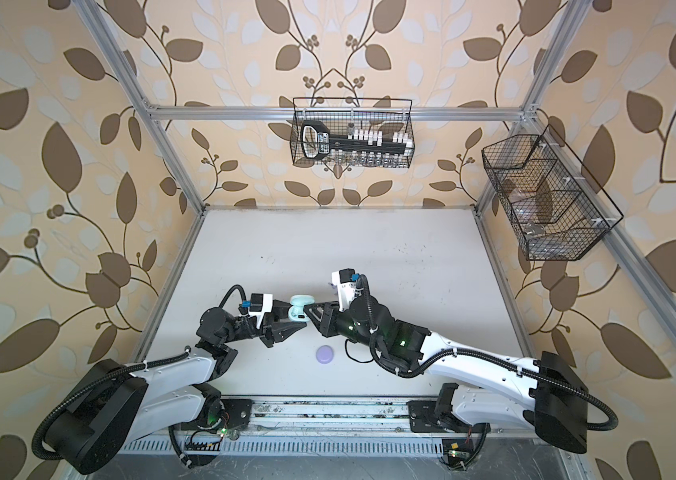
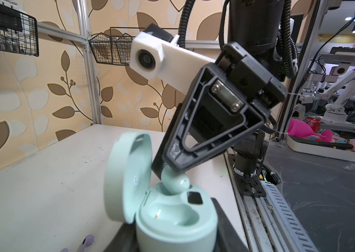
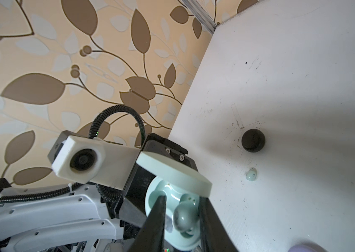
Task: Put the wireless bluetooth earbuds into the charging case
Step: 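Lower the held pale green earbud into a slot of the case, then open the right gripper to release the earbud in the case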
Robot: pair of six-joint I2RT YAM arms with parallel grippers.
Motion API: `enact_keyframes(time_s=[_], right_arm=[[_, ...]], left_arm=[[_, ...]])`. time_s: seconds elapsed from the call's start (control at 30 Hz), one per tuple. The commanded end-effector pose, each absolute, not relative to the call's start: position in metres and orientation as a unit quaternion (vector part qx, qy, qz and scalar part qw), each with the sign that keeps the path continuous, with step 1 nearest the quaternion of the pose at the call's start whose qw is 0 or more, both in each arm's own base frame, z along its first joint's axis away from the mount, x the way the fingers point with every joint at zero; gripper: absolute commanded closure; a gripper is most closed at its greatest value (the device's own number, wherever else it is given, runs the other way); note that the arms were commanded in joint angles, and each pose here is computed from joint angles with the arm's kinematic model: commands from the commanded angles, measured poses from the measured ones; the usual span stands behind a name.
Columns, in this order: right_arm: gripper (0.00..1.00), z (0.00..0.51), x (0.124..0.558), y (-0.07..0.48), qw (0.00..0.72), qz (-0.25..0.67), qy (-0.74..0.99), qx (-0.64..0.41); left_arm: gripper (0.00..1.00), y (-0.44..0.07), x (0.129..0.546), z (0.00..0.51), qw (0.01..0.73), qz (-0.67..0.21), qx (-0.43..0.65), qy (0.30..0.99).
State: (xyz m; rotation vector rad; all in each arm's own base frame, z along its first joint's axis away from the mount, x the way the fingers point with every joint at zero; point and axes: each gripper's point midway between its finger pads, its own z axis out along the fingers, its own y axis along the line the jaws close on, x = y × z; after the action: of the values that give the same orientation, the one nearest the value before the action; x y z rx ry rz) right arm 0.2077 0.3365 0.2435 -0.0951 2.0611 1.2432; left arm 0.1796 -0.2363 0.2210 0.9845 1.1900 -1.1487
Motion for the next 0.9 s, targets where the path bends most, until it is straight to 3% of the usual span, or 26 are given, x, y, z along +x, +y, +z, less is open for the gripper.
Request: enact_keyframes(time_s=[0.0, 0.27, 0.47, 0.87], right_arm=[[0.71, 0.228, 0.214, 0.331, 0.360, 0.425, 0.830, -0.041], [0.66, 0.233, 0.219, 0.328, 0.376, 0.386, 0.841, -0.052], [0.55, 0.243, 0.218, 0.315, 0.396, 0.366, 0.841, -0.053], [0.54, 0.257, 0.209, 0.303, 0.409, 0.380, 0.828, -0.060]], left_arm=[[1.00, -0.236, 0.164, 0.246, 0.608, -0.481, 0.452, 0.442], [1.00, -0.236, 0.164, 0.246, 0.608, -0.480, 0.452, 0.443], [1.00, -0.235, 0.163, 0.246, 0.610, -0.477, 0.451, 0.443], [1.00, -0.235, 0.164, 0.245, 0.610, -0.475, 0.452, 0.445]])
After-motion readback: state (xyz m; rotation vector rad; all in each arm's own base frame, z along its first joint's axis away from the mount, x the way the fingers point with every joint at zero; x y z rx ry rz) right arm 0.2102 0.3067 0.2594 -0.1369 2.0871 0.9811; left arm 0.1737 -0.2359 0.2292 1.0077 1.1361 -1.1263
